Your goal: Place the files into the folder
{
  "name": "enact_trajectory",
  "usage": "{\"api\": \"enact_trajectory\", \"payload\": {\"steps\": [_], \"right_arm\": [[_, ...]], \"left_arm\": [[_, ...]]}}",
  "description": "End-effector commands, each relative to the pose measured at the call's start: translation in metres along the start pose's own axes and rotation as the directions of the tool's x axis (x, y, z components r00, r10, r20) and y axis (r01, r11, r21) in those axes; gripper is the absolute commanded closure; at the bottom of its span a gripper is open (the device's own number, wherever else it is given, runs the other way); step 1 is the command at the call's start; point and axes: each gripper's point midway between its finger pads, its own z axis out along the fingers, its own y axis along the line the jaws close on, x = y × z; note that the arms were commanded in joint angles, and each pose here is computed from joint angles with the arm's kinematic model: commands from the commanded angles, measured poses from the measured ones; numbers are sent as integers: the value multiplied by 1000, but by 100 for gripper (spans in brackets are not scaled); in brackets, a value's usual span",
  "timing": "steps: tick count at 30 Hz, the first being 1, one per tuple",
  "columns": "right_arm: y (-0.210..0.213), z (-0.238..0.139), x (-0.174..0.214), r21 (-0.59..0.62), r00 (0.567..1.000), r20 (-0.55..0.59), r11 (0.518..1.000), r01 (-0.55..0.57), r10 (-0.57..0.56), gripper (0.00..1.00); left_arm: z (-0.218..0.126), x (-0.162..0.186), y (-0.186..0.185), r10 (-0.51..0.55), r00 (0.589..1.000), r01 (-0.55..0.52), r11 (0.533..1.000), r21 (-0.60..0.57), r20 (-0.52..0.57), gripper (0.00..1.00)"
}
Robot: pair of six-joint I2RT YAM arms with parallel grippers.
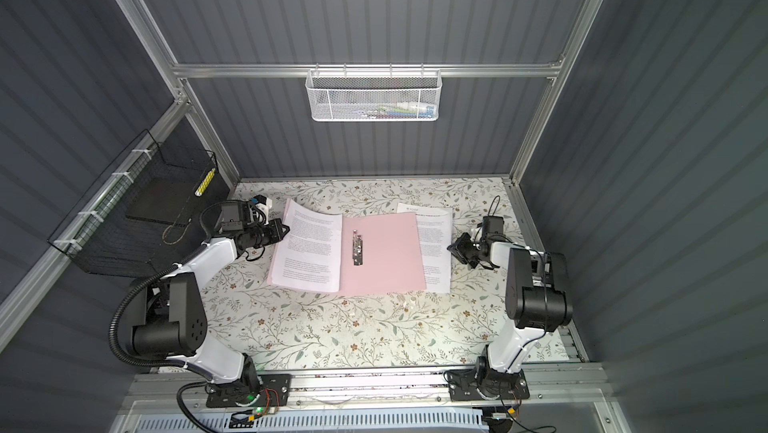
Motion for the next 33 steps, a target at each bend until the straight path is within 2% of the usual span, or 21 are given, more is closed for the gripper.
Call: {"api": "enact_trajectory", "payload": {"steps": [1,4,6,7,8,12,18,19,21,24,33], "right_arm": [[-1,5,7,9,999,-33,1000,9,-9,79],[0,6,7,17,999,-34,1000,12,-12,80],[1,6,6,17,999,-36,1000,13,-13,89],[1,7,6,20,999,-38,1000,7,-6,99],[1,6,5,25,999,-34,1000,4,-3,100],[-4,-5,1,91,1000,-8,996,17,-16,100],[11,-48,-10,175,989,65,978,116,-129,100],[16,-53,-12,175,987,75,977,125,-140,100],[24,-60,-13,161,985,81,978,135,-149,100],[31,-65,-13,145,985,77,979,145,-157,100],[21,-74,-11,192,986,70,972,135,-150,100]], "left_arm": [[6,15,5,-7,999,7,1000,5,-40,100],[6,15,5,-7,999,7,1000,4,-41,100],[5,13,4,-4,999,4,1000,4,-37,100],[4,13,5,-2,999,2,1000,1,-36,100],[3,12,5,1,999,-1,1000,-4,-36,100],[-4,3,4,15,1000,-16,999,-31,-23,100],[-17,-15,1,32,999,-33,997,-67,-11,100],[-17,-17,0,33,999,-34,997,-66,-17,94],[-17,-18,1,25,999,-27,997,-70,-25,77],[-19,-20,1,18,1000,-19,997,-79,-25,66],[-45,-46,-4,32,999,-28,989,-144,23,53]]}}
